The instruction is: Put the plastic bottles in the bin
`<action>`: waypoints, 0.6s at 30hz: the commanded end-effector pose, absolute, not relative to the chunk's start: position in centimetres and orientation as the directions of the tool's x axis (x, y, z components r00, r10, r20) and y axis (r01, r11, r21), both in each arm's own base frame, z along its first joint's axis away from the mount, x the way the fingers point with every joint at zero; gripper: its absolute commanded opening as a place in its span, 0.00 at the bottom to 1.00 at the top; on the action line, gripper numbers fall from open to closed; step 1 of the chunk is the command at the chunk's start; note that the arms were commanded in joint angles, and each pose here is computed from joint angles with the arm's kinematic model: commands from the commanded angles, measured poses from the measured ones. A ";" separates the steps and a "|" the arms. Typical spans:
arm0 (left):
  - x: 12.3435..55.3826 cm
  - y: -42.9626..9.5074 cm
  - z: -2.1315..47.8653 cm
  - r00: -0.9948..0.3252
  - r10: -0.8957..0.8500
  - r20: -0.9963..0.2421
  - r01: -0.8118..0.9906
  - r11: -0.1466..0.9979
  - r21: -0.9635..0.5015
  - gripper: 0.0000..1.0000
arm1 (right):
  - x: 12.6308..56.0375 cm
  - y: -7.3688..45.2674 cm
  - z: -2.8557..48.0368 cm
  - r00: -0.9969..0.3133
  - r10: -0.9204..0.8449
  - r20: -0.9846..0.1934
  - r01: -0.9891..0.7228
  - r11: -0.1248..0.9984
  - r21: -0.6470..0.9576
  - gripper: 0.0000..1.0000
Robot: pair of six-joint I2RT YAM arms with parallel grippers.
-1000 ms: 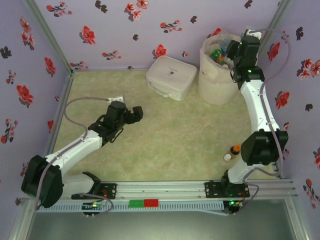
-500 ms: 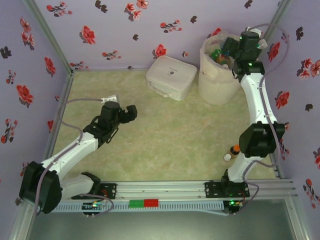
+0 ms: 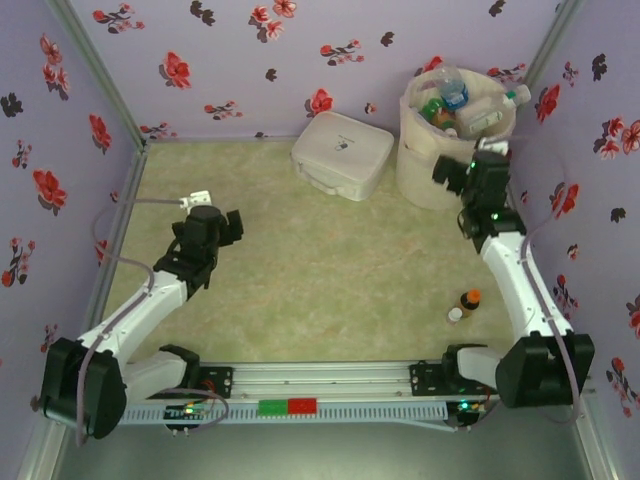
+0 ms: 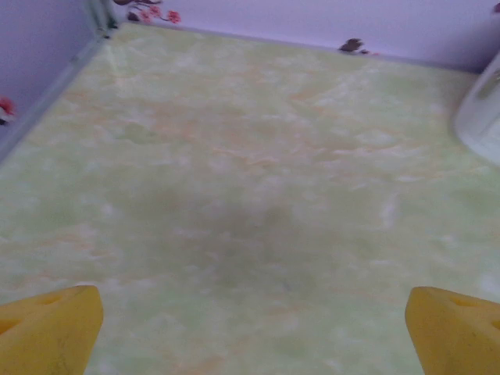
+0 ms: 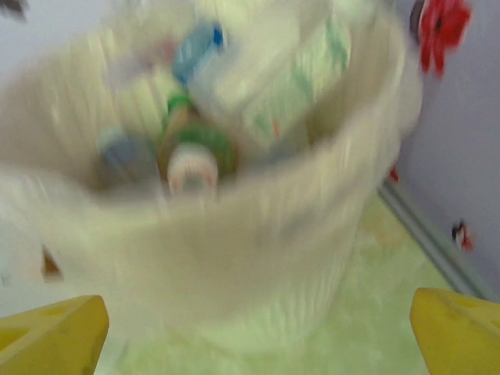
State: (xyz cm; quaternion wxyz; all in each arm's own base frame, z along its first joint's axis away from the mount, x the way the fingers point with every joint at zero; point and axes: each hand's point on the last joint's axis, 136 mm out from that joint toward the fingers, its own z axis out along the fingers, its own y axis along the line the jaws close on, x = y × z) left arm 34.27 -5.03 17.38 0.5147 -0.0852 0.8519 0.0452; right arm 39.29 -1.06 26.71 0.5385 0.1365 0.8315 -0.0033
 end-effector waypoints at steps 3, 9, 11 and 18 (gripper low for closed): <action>34.6 -1.5 16.8 -0.401 0.085 -0.912 -0.284 0.935 0.212 1.00 | 36.7 -3.5 20.9 -0.405 0.173 -0.898 0.336 0.941 0.030 1.00; 35.4 0.6 16.0 -0.392 0.105 -0.914 -0.361 0.896 0.258 1.00 | 36.4 -4.4 15.8 -0.398 0.143 -0.906 0.373 0.928 -0.018 1.00; 35.7 1.2 14.9 -0.400 0.101 -0.911 -0.383 0.884 0.266 1.00 | 36.9 -4.5 14.8 -0.392 0.142 -0.909 0.380 0.925 -0.019 1.00; 38.0 0.8 13.1 -0.366 0.159 -0.917 -0.342 0.894 0.291 1.00 | 39.2 -4.1 11.6 -0.391 0.098 -0.915 0.348 0.936 -0.048 1.00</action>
